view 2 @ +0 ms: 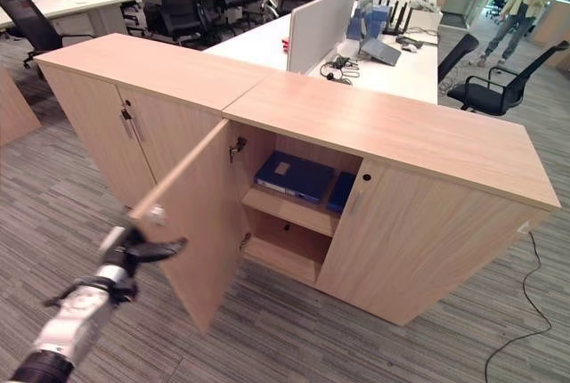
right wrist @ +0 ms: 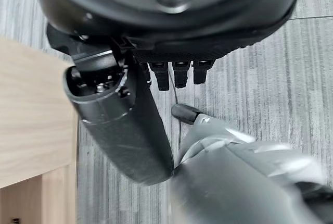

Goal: Put the empty folder in the office cabinet

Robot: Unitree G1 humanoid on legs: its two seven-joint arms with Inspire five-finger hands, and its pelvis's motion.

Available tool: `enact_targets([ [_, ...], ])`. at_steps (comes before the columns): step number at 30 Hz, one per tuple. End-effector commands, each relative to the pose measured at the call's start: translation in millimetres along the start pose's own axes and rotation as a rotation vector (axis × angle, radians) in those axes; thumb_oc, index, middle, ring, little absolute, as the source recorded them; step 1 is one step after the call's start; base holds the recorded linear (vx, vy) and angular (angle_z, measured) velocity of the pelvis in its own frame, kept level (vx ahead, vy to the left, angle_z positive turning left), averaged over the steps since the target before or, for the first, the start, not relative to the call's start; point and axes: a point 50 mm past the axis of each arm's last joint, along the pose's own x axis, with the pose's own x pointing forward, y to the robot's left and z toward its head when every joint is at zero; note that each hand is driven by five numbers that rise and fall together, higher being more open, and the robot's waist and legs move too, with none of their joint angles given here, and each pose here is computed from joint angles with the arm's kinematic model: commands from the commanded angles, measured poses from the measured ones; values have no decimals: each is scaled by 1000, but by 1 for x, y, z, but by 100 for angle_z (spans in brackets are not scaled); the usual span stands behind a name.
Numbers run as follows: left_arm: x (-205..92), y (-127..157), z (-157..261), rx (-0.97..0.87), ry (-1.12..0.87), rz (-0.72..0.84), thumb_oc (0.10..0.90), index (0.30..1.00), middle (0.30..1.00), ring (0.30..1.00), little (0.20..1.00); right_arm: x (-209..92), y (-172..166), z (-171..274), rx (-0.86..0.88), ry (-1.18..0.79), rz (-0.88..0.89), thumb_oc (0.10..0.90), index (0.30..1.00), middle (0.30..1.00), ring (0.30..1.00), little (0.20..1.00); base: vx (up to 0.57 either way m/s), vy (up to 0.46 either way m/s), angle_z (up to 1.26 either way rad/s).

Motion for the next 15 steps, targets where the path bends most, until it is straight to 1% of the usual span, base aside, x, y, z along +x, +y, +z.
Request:
enact_targets([
  [1,18,-111,93,43,-391,-659,800,900,900,900,900,3,19,14,-85,-5,48,800,900,900,900,900,-4,-8,-6],
  [2,18,-111,93,43,-391,-659,800,900,900,900,900,3,19,14,-85,-5,48,800,900,900,900,900,-13,-26,-33],
  [3,0,-140,96,39,-399,-855,800,900,900,900,900,3,22,12,-131,7,61,800,900,900,900,900,-14,-29,-37],
  [6,-9,-160,95,23,-388,-971,800,900,900,900,900,4,26,14,-183,10,67,800,900,900,900,900,8,-27,-34],
  [7,-13,-171,95,56,-379,-1037,800,900,900,900,900,4,31,19,-228,1,77,800,900,900,900,900,-15,-14,-17],
  [11,-13,-173,98,99,-393,-1048,800,900,900,900,900,5,36,23,-278,-3,89,800,900,900,900,900,-3,-3,-6],
  [12,-10,-169,91,32,-354,-1023,800,900,900,900,900,5,41,26,-322,-13,103,800,900,900,900,900,74,-9,4],
  [13,-10,-169,90,31,-354,-1022,800,900,900,900,900,5,41,26,-324,-13,103,800,900,900,900,900,4,1,8],
  [15,-5,-164,71,-112,-250,-980,800,900,900,900,900,5,45,32,-358,-27,109,800,900,900,900,900,0,5,6],
])
